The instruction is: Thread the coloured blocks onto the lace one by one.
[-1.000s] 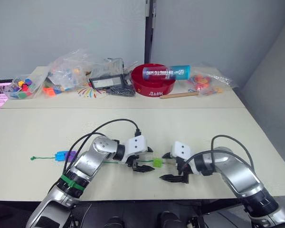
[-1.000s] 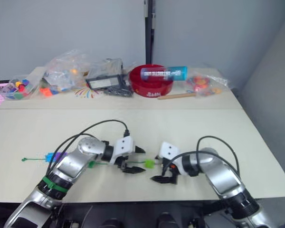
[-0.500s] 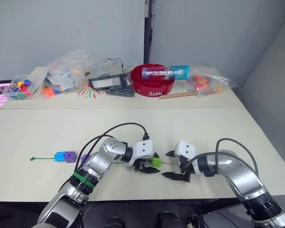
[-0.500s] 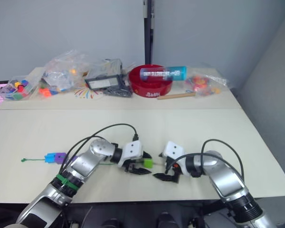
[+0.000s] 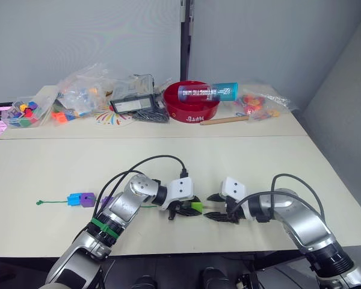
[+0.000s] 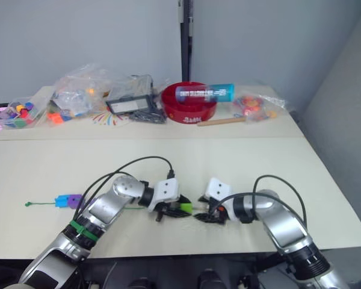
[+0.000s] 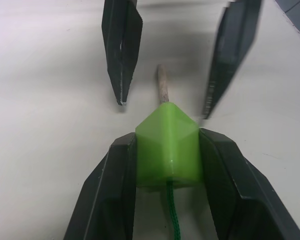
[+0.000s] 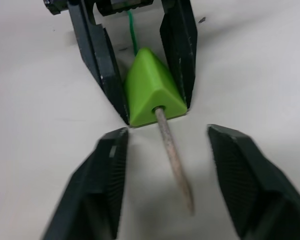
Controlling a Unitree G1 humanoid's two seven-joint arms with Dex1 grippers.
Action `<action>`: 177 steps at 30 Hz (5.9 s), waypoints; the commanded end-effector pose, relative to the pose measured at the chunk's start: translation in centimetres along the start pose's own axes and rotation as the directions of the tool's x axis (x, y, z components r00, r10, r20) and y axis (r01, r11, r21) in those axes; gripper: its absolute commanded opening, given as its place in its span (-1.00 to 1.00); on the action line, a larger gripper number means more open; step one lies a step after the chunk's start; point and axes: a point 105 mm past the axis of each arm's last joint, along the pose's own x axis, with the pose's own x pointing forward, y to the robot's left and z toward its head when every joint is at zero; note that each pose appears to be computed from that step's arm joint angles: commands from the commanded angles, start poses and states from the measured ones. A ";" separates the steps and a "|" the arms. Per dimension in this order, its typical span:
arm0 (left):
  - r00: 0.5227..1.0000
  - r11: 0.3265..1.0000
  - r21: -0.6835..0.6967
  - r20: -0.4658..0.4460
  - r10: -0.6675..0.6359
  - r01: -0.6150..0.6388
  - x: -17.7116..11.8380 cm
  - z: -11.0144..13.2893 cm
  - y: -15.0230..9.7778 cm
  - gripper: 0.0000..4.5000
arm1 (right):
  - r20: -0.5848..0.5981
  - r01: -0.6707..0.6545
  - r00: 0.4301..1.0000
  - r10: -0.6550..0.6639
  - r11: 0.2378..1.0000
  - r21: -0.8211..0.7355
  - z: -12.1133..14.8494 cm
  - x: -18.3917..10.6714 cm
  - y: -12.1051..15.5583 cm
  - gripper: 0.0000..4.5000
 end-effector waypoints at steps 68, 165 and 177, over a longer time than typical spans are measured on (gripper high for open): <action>0.872 0.982 -0.127 -0.485 0.063 -0.141 -22.1 -9.4 -3.2 0.96 | 0.044 -0.067 0.996 0.073 0.990 -0.125 1.4 0.0 1.2 -1.00; 0.627 0.979 -0.073 -0.776 0.064 -0.189 -24.2 -11.7 -3.2 -0.44 | -0.140 0.057 0.988 -0.063 0.997 -0.046 -5.4 -4.2 -0.5 -1.00; 0.763 0.938 -0.108 -0.616 0.196 -0.329 -29.3 -4.4 -3.9 1.00 | 0.069 0.081 0.994 -0.081 0.997 0.004 -0.7 -7.3 -0.9 0.95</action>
